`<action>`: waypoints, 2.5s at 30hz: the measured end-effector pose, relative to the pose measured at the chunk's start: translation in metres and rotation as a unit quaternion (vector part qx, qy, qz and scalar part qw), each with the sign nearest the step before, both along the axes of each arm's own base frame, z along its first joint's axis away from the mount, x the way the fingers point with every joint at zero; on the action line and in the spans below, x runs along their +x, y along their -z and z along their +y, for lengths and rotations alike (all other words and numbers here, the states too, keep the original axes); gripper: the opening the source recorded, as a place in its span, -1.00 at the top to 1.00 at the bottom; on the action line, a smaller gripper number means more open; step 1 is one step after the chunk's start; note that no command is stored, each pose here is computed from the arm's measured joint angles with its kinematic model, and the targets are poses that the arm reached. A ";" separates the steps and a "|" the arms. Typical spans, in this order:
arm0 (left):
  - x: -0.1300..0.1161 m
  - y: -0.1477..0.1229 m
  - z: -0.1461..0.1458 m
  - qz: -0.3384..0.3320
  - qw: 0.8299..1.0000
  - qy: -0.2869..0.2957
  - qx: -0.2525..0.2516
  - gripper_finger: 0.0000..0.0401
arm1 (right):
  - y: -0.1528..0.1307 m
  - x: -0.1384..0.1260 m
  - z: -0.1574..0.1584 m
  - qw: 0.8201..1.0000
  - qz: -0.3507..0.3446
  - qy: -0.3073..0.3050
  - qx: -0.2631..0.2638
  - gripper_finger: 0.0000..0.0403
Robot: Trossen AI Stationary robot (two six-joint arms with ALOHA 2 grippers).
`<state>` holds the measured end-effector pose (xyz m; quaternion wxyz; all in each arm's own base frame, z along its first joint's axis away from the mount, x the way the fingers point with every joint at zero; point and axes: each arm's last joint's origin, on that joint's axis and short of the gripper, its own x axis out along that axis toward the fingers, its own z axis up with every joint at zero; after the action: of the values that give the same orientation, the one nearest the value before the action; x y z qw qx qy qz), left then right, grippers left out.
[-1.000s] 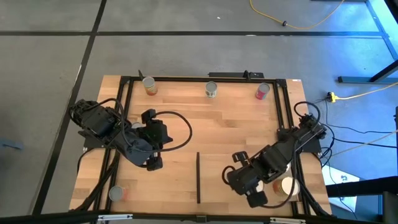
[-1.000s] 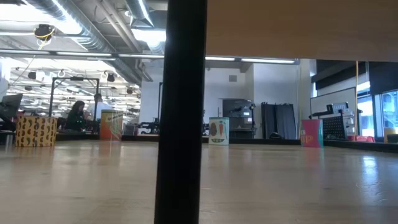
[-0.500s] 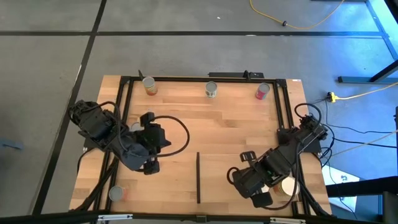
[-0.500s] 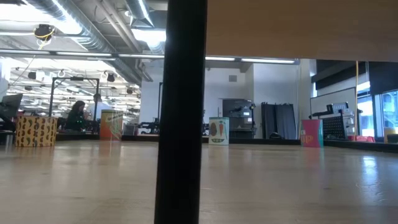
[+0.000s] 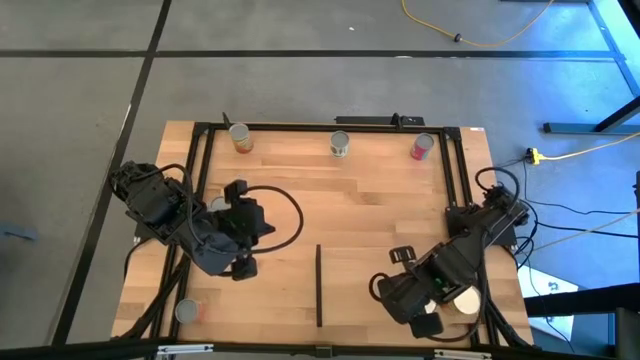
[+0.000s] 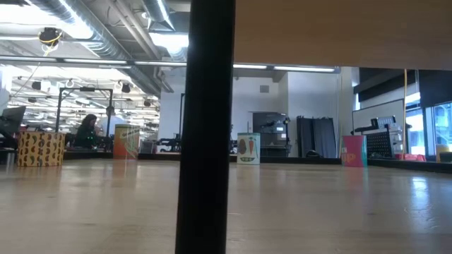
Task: Pick and place cans onto a shelf
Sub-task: Put the canned cherries on the shelf, then put the canned green beans on the shelf
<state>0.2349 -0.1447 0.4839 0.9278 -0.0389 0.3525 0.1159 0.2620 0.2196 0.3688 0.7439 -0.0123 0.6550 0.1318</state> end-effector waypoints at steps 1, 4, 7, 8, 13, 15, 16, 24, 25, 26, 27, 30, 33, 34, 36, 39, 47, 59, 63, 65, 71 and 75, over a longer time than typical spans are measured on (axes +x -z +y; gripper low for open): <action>0.000 0.000 0.000 -0.003 1.000 -0.004 0.003 1.00 | -0.003 -0.001 -0.001 1.000 -0.008 0.003 -0.002 0.97; 0.000 0.000 0.001 -0.007 1.000 -0.009 0.011 1.00 | -0.011 -0.006 -0.007 0.999 -0.029 0.028 -0.006 0.97; 0.000 -0.001 0.001 -0.009 1.000 -0.012 0.015 1.00 | -0.020 -0.009 -0.014 0.997 -0.054 0.059 -0.012 0.97; 0.000 -0.001 0.002 -0.012 1.000 -0.015 0.020 1.00 | -0.023 -0.010 -0.017 0.996 -0.063 0.069 -0.013 0.97; 0.003 -0.002 0.006 -0.025 0.998 -0.039 0.038 1.00 | -0.040 -0.008 -0.031 0.984 -0.137 0.109 -0.002 0.97; 0.004 -0.002 0.009 -0.025 0.998 -0.045 0.039 1.00 | -0.049 -0.008 -0.038 0.977 -0.169 0.127 0.009 0.97; 0.005 -0.002 0.011 -0.025 0.998 -0.050 0.040 1.00 | -0.053 -0.009 -0.042 0.974 -0.184 0.135 0.010 0.97; 0.022 -0.001 0.047 -0.008 0.994 -0.092 0.067 1.00 | -0.080 -0.026 -0.073 0.950 -0.251 0.185 -0.005 0.97; 0.024 -0.001 0.053 -0.002 0.993 -0.096 0.071 1.00 | -0.082 -0.029 -0.077 0.948 -0.255 0.189 -0.006 0.97; 0.027 -0.001 0.060 0.003 0.992 -0.101 0.071 0.98 | -0.084 -0.031 -0.081 0.946 -0.260 0.194 -0.010 0.97; 0.029 -0.001 0.067 0.009 0.992 -0.105 0.069 0.96 | -0.087 -0.035 -0.085 0.944 -0.264 0.199 -0.015 0.97; 0.036 0.000 0.092 0.021 0.988 -0.133 0.069 0.87 | -0.096 -0.045 -0.099 0.936 -0.279 0.215 -0.020 0.97; 0.040 0.000 0.121 0.024 0.980 -0.187 0.065 0.76 | -0.104 -0.057 -0.114 0.928 -0.293 0.231 -0.030 0.97; 0.040 0.000 0.132 0.025 0.976 -0.208 0.060 0.73 | -0.106 -0.062 -0.119 0.926 -0.298 0.230 -0.037 0.97; 0.041 0.000 0.155 0.025 0.967 -0.251 0.046 0.69 | -0.112 -0.070 -0.128 0.921 -0.309 0.234 -0.042 0.97; 0.038 0.002 0.192 0.027 0.948 -0.316 0.018 0.67 | -0.121 -0.084 -0.142 0.909 -0.332 0.247 -0.049 0.97; 0.027 0.047 0.282 0.129 0.891 -0.435 -0.017 0.66 | -0.133 -0.119 -0.174 0.878 -0.368 0.292 -0.092 0.97; -0.007 0.148 0.366 0.285 0.825 -0.481 -0.081 0.66 | -0.137 -0.121 -0.197 0.844 -0.382 0.343 -0.158 0.97; -0.011 0.177 0.384 0.267 0.834 -0.471 -0.105 0.66 | -0.137 -0.120 -0.203 0.836 -0.378 0.362 -0.167 0.97; -0.014 0.190 0.391 0.254 0.836 -0.475 -0.108 0.66 | -0.137 -0.120 -0.206 0.832 -0.376 0.369 -0.170 0.97; -0.025 0.217 0.398 0.271 0.820 -0.490 -0.116 0.66 | -0.137 -0.119 -0.213 0.823 -0.372 0.391 -0.178 0.97; -0.031 0.231 0.397 0.287 0.813 -0.491 -0.128 0.66 | -0.137 -0.119 -0.217 0.817 -0.369 0.402 -0.184 0.97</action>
<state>0.2040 0.2521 0.2526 0.5910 -0.2901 0.5485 0.5155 0.1431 0.0028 0.5054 0.9007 0.0682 0.2897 -0.3164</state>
